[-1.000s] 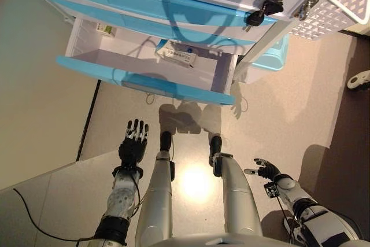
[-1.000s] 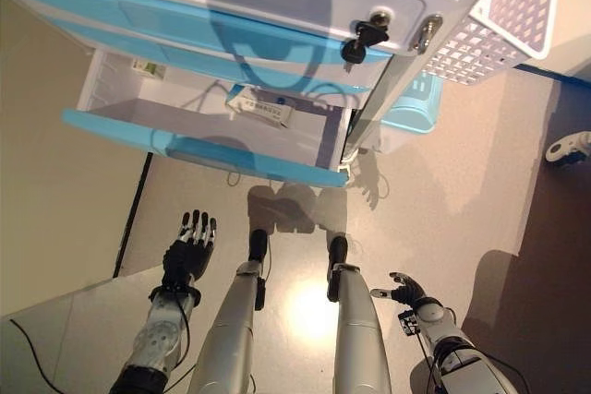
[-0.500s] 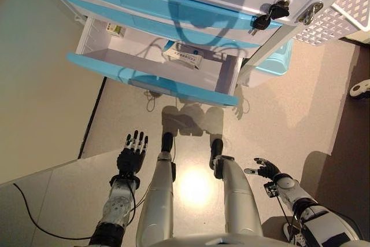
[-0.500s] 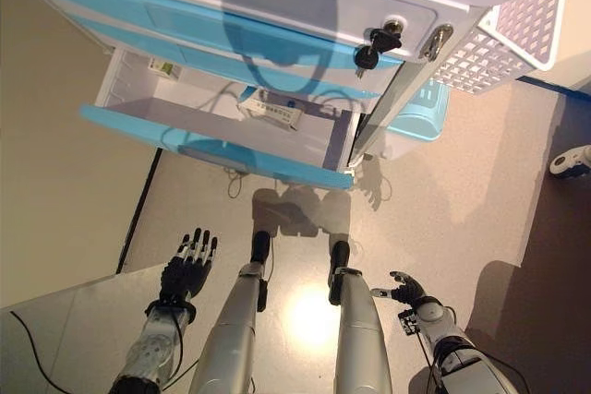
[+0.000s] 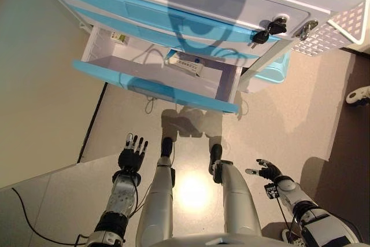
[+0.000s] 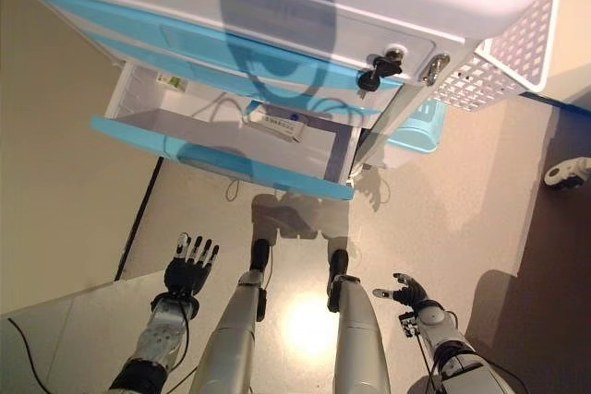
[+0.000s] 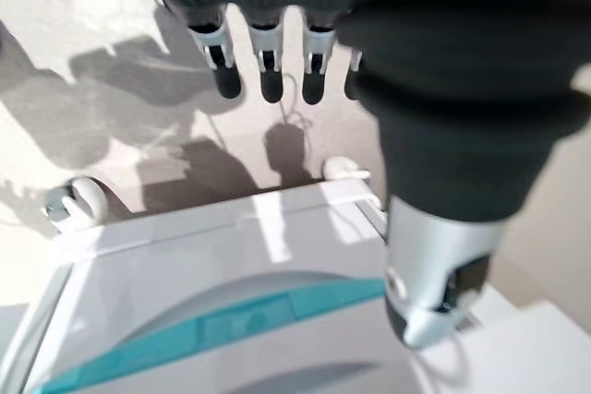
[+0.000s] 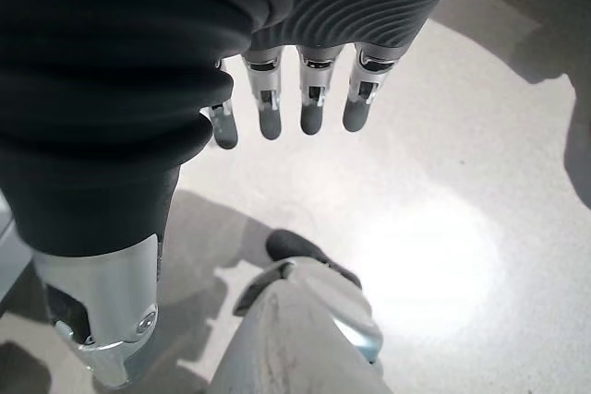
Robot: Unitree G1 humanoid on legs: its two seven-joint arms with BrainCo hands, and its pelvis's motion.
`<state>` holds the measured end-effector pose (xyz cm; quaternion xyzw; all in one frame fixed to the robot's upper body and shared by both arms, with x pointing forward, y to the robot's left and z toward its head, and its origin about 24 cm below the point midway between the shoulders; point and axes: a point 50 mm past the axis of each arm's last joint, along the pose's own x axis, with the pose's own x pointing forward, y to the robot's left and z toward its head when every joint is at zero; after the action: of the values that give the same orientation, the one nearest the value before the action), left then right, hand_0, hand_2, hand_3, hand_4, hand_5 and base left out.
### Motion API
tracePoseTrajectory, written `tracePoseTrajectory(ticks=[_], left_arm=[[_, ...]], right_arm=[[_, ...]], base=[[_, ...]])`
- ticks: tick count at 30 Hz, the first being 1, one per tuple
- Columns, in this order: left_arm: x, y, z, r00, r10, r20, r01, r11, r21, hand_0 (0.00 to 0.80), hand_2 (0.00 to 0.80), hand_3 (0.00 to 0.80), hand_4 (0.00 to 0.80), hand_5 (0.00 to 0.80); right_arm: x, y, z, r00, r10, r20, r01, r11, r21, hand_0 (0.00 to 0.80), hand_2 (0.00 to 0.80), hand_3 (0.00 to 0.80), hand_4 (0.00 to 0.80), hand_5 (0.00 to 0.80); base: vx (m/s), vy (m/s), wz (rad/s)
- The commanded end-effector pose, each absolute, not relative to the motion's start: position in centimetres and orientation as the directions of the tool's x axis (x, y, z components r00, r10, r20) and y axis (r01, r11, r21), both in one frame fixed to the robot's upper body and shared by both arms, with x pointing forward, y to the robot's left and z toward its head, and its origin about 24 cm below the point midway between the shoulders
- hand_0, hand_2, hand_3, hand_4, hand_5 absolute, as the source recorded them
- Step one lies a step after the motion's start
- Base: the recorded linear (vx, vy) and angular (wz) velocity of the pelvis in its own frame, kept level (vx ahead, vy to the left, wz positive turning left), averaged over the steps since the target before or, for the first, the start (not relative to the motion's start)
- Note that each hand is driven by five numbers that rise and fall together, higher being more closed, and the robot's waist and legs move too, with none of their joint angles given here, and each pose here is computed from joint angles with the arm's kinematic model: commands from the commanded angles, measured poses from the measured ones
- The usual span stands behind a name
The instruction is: Open the drawer and pick up the medicine
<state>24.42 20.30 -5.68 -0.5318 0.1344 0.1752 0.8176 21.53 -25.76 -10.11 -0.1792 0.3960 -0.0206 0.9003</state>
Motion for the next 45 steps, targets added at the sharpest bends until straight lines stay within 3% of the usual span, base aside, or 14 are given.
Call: tracePoseTrajectory(ticks=[1, 5, 7, 8, 10, 11, 15, 22, 23, 29, 32, 36, 45], left_arm=[[25.1, 20.4, -4.4, 0.926, 0.171, -0.336, -0.376, 0.367, -0.851, 0.000, 0.000, 0.000, 0.000, 0.000], [26.0, 19.6, -3.0, 0.955, 0.130, -0.266, -0.296, 0.426, -0.855, 0.000, 0.000, 0.000, 0.000, 0.000], [26.3, 19.8, -1.5, 0.972, 0.124, -0.198, -0.233, 0.501, -0.833, 0.000, 0.000, 0.000, 0.000, 0.000], [26.1, 20.6, -0.4, 0.981, 0.124, -0.148, -0.193, 0.601, -0.775, 0.000, 0.000, 0.000, 0.000, 0.000], [26.1, 20.6, -0.4, 0.981, 0.124, -0.149, -0.194, 0.601, -0.775, 0.000, 0.000, 0.000, 0.000, 0.000], [25.2, 22.2, -0.4, 0.975, 0.151, -0.160, -0.219, 0.724, -0.654, 0.000, 0.000, 0.000, 0.000, 0.000], [23.0, 24.3, -2.5, 0.951, 0.157, -0.267, -0.268, 0.849, -0.455, 0.000, 0.000, 0.000, 0.000, 0.000], [19.2, 27.1, -8.5, 0.788, 0.253, -0.562, -0.425, 0.884, -0.197, 0.000, 0.000, 0.000, 0.000, 0.000], [18.1, 27.3, -9.7, 0.740, 0.264, -0.618, -0.443, 0.883, -0.154, 0.000, 0.000, 0.000, 0.000, 0.000], [14.3, 27.5, -12.9, 0.564, 0.268, -0.781, -0.472, 0.881, -0.038, 0.000, 0.000, 0.000, 0.000, 0.000], [13.0, 27.6, -13.6, 0.511, 0.267, -0.817, -0.480, 0.877, -0.013, 0.000, 0.000, 0.000, 0.000, 0.000], [11.8, 27.9, -14.0, 0.471, 0.263, -0.842, -0.493, 0.870, -0.004, 0.000, 0.000, 0.000, 0.000, 0.000], [12.4, 28.4, -13.5, 0.506, 0.240, -0.829, -0.423, 0.906, 0.004, 0.000, 0.000, 0.000, 0.000, 0.000]], right_arm=[[19.6, -27.8, -10.4, 0.645, -0.244, -0.724, -0.064, 0.927, -0.370, 0.000, 0.000, 0.000, 0.000, 0.000], [19.4, -27.7, -10.7, 0.635, -0.240, -0.734, -0.072, 0.928, -0.366, 0.000, 0.000, 0.000, 0.000, 0.000], [19.4, -27.5, -10.7, 0.633, -0.235, -0.737, -0.078, 0.929, -0.363, 0.000, 0.000, 0.000, 0.000, 0.000], [19.4, -27.5, -10.7, 0.636, -0.231, -0.737, -0.084, 0.928, -0.363, 0.000, 0.000, 0.000, 0.000, 0.000], [19.4, -27.5, -10.8, 0.635, -0.231, -0.737, -0.084, 0.928, -0.363, 0.000, 0.000, 0.000, 0.000, 0.000], [19.5, -27.7, -10.6, 0.645, -0.231, -0.729, -0.085, 0.926, -0.369, 0.000, 0.000, 0.000, 0.000, 0.000], [19.8, -28.1, -10.1, 0.667, -0.231, -0.709, -0.053, 0.934, -0.354, 0.000, 0.000, 0.000, 0.000, 0.000], [22.9, -28.7, -5.4, 0.851, -0.187, -0.492, 0.051, 0.960, -0.276, 0.000, 0.000, 0.000, 0.000, 0.000], [23.8, -28.6, -3.1, 0.908, -0.144, -0.394, 0.041, 0.965, -0.258, 0.000, 0.000, 0.000, 0.000, 0.000], [25.3, -28.6, 6.9, 0.998, 0.052, -0.031, -0.058, 0.958, -0.281, 0.000, 0.000, 0.000, 0.000, 0.000], [25.1, -28.0, 11.3, 0.981, 0.155, 0.120, -0.114, 0.949, -0.293, 0.000, 0.000, 0.000, 0.000, 0.000], [24.7, -26.5, 14.5, 0.932, 0.307, 0.190, -0.242, 0.922, -0.301, 0.000, 0.000, 0.000, 0.000, 0.000], [24.9, -21.1, 16.2, 0.683, 0.730, -0.018, -0.716, 0.664, -0.216, 0.000, 0.000, 0.000, 0.000, 0.000]], base=[[0.000, 0.000, 0.00], [0.017, 0.025, -0.09], [0.034, 0.038, -0.20], [0.036, 0.037, -0.18], [0.024, 0.031, -0.14], [0.036, 0.052, -0.14], [0.052, 0.074, -0.17], [0.019, 0.090, -0.15], [0.050, 0.091, -0.06], [0.045, 0.078, -0.17], [0.034, 0.062, -0.22], [0.023, 0.037, -0.20], [-0.001, 0.007, -0.04]])
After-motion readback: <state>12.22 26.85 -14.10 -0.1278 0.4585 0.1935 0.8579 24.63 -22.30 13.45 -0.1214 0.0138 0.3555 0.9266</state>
